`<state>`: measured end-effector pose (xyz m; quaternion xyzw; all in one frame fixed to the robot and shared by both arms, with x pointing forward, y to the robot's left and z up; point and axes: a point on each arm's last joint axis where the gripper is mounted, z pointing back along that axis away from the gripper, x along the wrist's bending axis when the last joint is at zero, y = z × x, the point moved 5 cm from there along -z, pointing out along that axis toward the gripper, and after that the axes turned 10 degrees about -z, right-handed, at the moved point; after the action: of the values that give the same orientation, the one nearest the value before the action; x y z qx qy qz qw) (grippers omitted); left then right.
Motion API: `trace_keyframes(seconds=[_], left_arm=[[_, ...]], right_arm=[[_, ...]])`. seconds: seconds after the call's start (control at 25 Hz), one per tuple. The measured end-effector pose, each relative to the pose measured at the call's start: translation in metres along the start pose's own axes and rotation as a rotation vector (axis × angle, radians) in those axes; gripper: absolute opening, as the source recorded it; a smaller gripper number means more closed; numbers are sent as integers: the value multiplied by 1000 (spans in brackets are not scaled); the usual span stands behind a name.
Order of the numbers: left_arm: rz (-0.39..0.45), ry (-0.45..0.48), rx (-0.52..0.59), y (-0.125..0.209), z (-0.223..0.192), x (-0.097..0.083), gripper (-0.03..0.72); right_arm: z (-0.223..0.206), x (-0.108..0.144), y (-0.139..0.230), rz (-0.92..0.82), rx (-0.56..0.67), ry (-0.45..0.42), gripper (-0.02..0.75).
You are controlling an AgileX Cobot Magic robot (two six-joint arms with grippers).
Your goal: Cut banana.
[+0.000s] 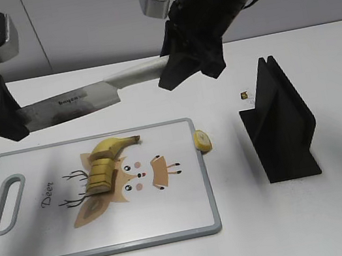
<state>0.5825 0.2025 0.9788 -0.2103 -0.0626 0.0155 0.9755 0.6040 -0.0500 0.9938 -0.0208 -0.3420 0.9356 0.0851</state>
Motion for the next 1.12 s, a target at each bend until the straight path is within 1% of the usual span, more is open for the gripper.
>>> trace_keyframes(seconds=[0.04, 0.08, 0.12, 0.16, 0.2, 0.28, 0.48, 0.72, 0.96, 1.12], left_arm=[[0, -3, -1, 0, 0, 0, 235], [1, -3, -2, 0, 0, 0, 136], [0, -3, -2, 0, 0, 0, 64], [-4, -2, -2, -1, 0, 0, 30], [-14, 1, 0, -1, -1, 0, 12], [-38, 6, 11, -2, -2, -2, -1], [-105, 15, 63, -9, -8, -6, -8], [-110, -40, 100, -12, -14, 0, -8], [-93, -72, 112, -3, -29, 1, -8], [-72, -66, 112, 2, -45, 5, -8]], right_arm=[[0, 0, 0, 0, 0, -1, 163], [0, 0, 0, 0, 0, -1, 163], [0, 0, 0, -1, -1, 1, 163], [0, 0, 0, -1, -2, 2, 163], [0, 0, 0, -1, -1, 1, 163], [-2, -1, 2, -11, 12, 3, 163], [-16, -3, 25, -63, 109, -2, 162], [-34, -3, 50, -120, 150, 58, 162], [-39, -7, 54, -122, 154, 101, 164], [-46, -10, 61, -125, 169, 109, 164]])
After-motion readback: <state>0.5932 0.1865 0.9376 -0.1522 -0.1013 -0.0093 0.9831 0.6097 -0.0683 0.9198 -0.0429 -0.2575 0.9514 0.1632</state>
